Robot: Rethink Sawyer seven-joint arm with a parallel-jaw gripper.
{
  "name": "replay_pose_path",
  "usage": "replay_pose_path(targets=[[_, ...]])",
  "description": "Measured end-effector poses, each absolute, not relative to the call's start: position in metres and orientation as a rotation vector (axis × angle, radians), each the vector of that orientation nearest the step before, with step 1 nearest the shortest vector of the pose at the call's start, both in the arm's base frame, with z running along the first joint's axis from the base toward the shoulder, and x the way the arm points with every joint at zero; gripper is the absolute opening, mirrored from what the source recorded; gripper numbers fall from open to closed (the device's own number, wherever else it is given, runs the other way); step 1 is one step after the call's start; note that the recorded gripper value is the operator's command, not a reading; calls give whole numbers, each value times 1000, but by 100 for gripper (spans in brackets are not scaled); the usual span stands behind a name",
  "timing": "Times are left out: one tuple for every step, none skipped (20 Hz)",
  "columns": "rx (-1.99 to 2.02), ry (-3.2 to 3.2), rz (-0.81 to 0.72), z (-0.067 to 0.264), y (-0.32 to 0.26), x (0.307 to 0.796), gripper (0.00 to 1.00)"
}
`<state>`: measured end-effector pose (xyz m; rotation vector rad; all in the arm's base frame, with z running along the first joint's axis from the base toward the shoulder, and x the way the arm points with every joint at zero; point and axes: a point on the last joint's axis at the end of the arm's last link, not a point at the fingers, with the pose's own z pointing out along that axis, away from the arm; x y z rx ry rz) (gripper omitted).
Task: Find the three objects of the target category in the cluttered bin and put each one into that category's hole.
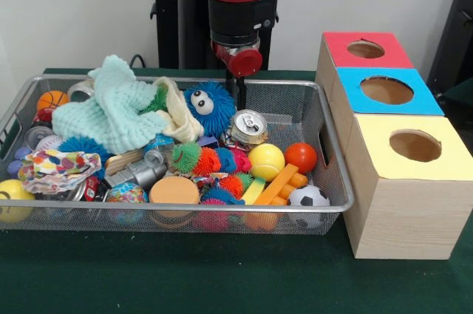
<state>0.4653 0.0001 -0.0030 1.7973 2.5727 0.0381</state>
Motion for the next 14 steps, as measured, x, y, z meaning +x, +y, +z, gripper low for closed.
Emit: replay_pose_path(targets=[[1799,2575,37,-4,1,464,100],[1801,2578,36,-5,1,463,100],[1802,2581,35,-6,1,462,100],[1803,2582,34,-8,2,462,100],[1803,2581,34,-9,2,462,100],[1796,2575,35,-11,3,461,100],[1792,2572,35,-12,3,461,100],[1790,2569,35,-13,3,461,100],[1783,2561,35,-16,3,460,100],[1777,2554,35,-19,3,460,100],[1771,2549,35,-21,4,459,100],[1766,2544,35,-23,4,459,100],[1760,2539,34,-25,4,458,100],[1754,2535,33,-27,5,458,100]])
